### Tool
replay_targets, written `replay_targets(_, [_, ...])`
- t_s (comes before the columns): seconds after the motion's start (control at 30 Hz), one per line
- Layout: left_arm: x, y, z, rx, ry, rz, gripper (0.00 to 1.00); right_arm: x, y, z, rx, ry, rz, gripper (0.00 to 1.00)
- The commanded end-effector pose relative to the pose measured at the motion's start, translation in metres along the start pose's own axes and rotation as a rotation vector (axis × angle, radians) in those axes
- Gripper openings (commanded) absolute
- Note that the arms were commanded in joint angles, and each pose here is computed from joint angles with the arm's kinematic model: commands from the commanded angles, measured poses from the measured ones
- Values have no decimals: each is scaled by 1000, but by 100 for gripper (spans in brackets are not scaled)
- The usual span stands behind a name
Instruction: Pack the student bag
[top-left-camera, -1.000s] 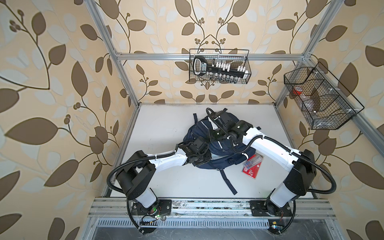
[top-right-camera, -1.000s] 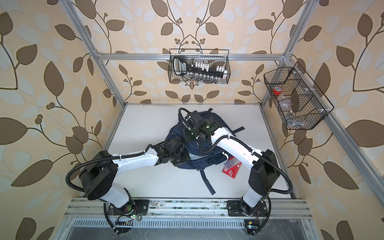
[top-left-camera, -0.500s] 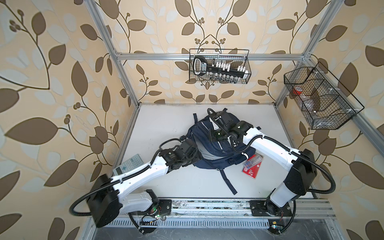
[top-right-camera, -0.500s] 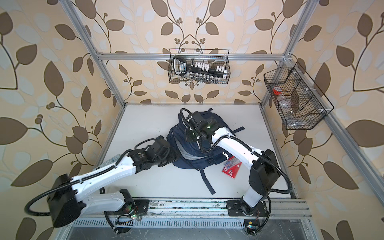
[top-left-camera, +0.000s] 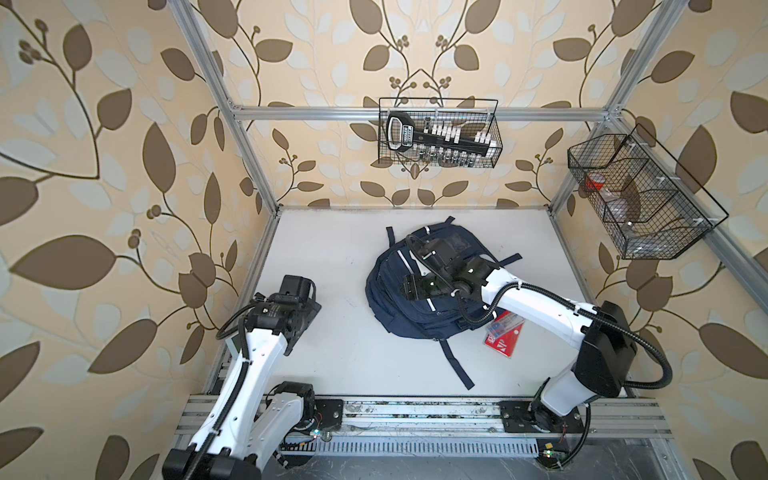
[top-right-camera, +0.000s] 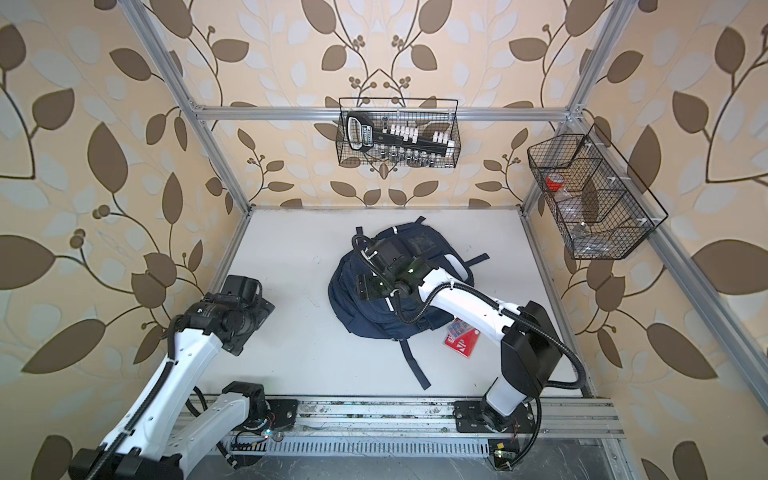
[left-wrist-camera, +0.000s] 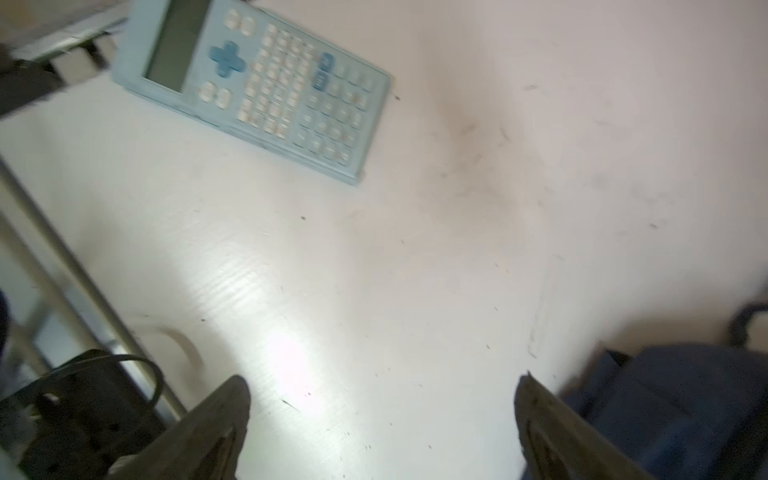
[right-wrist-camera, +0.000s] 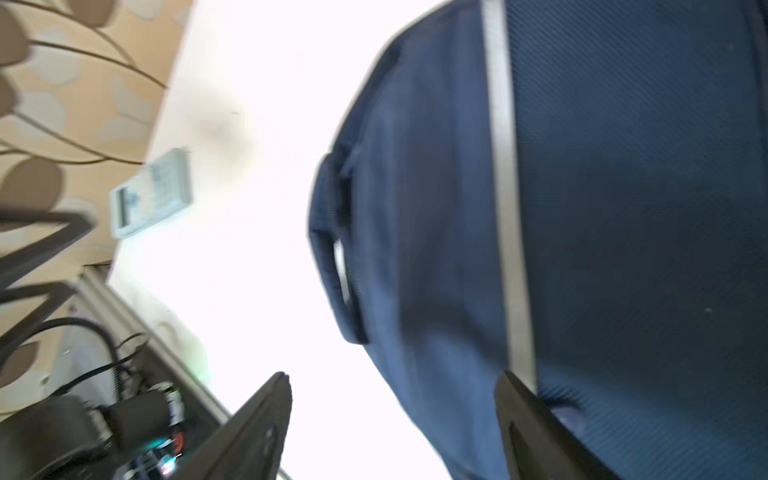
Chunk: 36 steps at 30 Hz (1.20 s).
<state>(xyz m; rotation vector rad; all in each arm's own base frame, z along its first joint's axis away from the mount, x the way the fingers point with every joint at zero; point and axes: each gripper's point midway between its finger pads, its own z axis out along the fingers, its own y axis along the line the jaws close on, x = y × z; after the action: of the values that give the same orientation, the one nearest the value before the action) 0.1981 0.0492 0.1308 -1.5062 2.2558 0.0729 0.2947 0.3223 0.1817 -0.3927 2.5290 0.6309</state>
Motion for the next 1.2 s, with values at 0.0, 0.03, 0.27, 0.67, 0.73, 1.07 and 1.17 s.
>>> replay_targets(0.0, [-54, 18, 4, -153, -105, -40, 99, 3, 29, -28, -87, -53, -48, 80])
replay_targets(0.03, [-70, 29, 8, -188, -114, -101, 99, 8, 35, -33, -100, -57, -57, 80])
replay_targets(0.27, [-110, 74, 33, -293, -95, -347, 99, 46, 36, -42, -141, -30, -29, 80])
replay_targets(0.67, [-125, 95, 86, -308, 3, -246, 98, 53, 21, -62, -118, -77, -22, 80])
replay_targets(0.73, [-122, 92, 95, -319, 76, -231, 95, 54, 22, -60, -120, -75, -21, 80])
replay_targets(1.07, [-130, 115, 121, -387, 141, -271, 96, 51, 26, -65, -138, -84, -15, 79])
replay_targets(1.17, [-122, 113, 134, -385, 208, -246, 93, 51, 23, -67, -134, -89, -5, 79])
